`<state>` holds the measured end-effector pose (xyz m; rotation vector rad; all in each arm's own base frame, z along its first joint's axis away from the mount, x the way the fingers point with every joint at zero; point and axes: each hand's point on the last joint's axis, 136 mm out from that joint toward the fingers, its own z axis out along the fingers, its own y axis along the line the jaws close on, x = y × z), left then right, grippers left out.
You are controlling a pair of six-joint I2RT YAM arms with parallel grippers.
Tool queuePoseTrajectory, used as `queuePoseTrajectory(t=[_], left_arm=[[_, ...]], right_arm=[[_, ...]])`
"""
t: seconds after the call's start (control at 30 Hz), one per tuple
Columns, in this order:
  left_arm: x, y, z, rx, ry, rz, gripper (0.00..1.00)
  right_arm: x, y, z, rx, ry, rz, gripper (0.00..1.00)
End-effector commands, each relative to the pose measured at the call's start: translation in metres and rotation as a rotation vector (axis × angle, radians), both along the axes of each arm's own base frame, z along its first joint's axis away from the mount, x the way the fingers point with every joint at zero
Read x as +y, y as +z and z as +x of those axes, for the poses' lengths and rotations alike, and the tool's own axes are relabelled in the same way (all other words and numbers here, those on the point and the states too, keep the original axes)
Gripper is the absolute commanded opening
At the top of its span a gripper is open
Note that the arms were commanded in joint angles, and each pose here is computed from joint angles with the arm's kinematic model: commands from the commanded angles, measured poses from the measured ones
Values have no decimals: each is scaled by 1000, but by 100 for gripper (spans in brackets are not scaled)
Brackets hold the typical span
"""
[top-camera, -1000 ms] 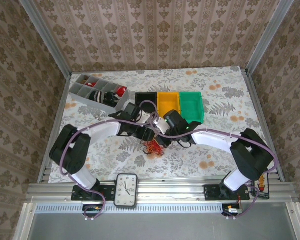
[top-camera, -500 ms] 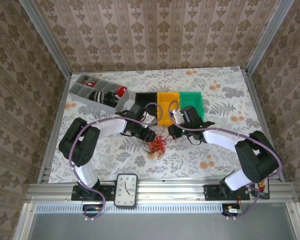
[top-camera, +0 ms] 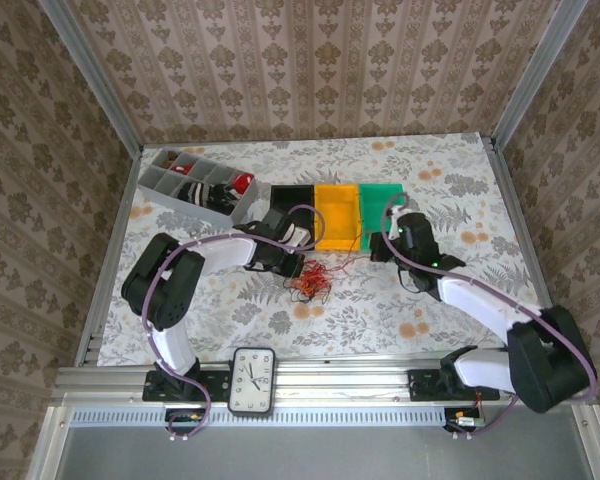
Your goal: Untangle the cables
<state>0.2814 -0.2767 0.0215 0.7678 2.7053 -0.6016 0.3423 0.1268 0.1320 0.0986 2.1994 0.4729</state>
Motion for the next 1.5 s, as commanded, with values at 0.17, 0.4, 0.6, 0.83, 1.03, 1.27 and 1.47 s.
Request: queuePoseTrajectory(t=[0.17,0.4,0.6,0.83,1.03,1.27,1.47], left_arm=[[55,-21,14,-20,173,152,0],[78,-23,23,-7,286,150,0],[93,-25,26,10,366,130,0],[119,-28,31,14,498,162,0],[128,-22,36,-9,521,150,0],[48,-1,18,-3,194,-60,0],[15,-1,4,22,93,-121,0]], right_arm=[[-92,20,-9,-53,-382,-27,0],[-147,20,-29,-29,-607,-73,0],[-178,9,-45,35,-734,-112,0],[-211,13,-58,64,-839,-168,0],[-228,20,-65,63,-889,-203,0],[-201,73,-36,-107,-733,-111,0],[-178,141,-20,-252,-641,-141,0]])
